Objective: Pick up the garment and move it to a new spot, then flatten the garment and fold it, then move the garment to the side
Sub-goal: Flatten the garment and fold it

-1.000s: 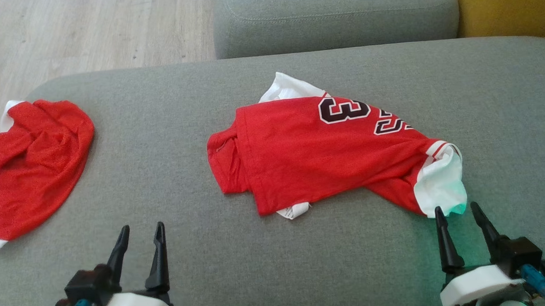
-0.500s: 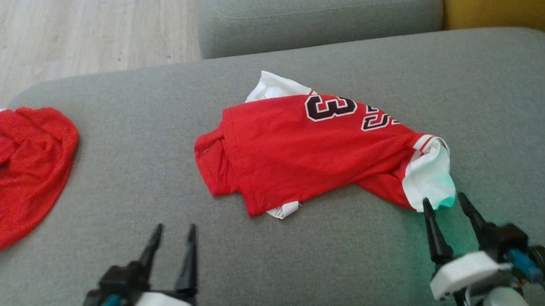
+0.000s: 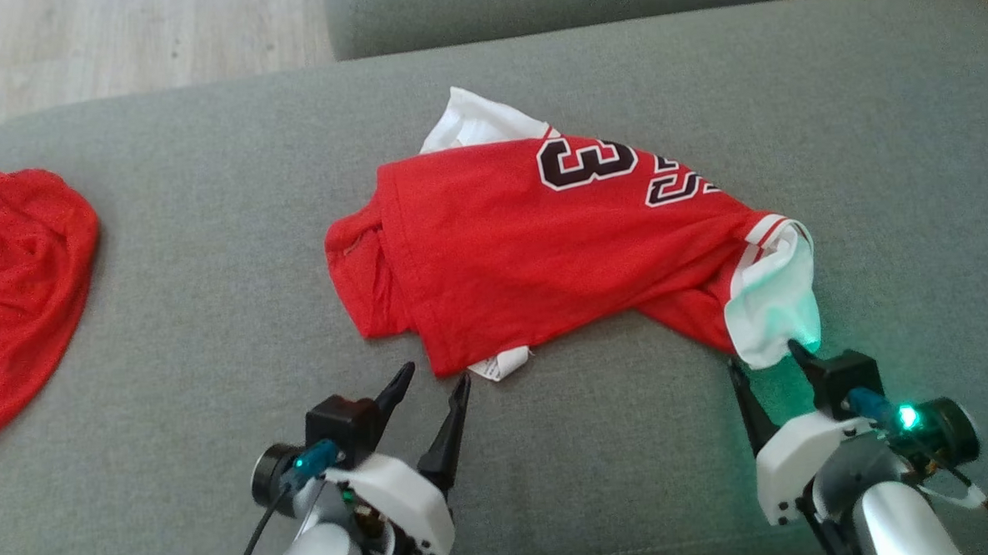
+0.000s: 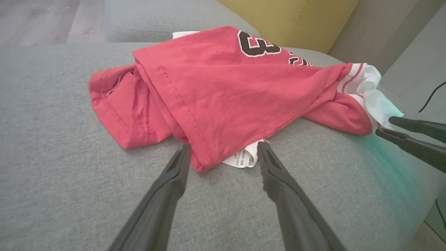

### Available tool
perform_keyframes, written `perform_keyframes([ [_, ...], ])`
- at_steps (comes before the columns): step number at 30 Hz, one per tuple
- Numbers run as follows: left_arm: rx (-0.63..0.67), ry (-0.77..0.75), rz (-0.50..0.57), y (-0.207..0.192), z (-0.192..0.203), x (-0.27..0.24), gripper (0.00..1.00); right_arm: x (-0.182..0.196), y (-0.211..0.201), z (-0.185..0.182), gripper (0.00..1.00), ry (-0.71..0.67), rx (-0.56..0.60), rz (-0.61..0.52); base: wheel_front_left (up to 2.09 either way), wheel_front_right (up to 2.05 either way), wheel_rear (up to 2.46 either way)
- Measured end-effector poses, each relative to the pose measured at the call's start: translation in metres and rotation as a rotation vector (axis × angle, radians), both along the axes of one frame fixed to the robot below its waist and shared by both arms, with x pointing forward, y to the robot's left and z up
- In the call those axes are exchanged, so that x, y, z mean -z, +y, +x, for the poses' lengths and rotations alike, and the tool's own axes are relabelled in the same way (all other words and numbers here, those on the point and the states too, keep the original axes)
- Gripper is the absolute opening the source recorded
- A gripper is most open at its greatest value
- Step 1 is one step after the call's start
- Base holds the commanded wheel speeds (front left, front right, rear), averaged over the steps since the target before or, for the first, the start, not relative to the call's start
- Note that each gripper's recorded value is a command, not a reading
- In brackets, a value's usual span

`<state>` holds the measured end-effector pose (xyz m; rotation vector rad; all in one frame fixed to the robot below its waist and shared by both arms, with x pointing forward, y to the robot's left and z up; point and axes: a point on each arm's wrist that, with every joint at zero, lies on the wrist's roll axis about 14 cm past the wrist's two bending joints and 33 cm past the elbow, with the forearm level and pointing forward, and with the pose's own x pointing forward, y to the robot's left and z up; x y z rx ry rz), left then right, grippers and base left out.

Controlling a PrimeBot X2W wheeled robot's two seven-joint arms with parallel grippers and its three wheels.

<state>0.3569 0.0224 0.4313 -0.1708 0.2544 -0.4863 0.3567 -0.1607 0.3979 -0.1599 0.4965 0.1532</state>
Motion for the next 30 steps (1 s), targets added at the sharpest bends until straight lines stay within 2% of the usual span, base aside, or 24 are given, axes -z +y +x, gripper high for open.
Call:
perform_keyframes([
  [9, 0.045, 0.07, 0.01, -0.016, 0.009, 0.02, 1.0, 0.002, -0.014, 0.005, 1.0, 0.006, 0.028, -0.04, 0.0, 0.0, 0.0],
  [10, 0.046, 0.084, 0.01, -0.017, 0.01, 0.023, 1.0, 0.002, -0.015, 0.006, 0.96, 0.007, 0.031, -0.041, 0.0, 0.0, 0.0],
  [15, 0.05, 0.118, 0.035, -0.019, 0.014, 0.036, 1.0, 0.002, -0.019, 0.009, 0.91, 0.005, 0.046, -0.041, 0.0, 0.0, 0.0],
  [25, -0.005, 0.149, 0.089, -0.005, 0.03, 0.053, 1.0, 0.0, -0.025, 0.017, 0.96, -0.006, 0.064, -0.039, 0.0, 0.0, 0.0],
  [28, -0.002, 0.157, 0.092, -0.005, 0.03, 0.056, 1.0, 0.001, -0.026, 0.017, 0.93, -0.003, 0.066, -0.04, 0.0, 0.0, 0.0],
  [30, 0.002, 0.163, 0.089, -0.005, 0.031, 0.057, 1.0, 0.001, -0.026, 0.018, 0.82, -0.006, 0.068, -0.039, 0.0, 0.0, 0.0],
])
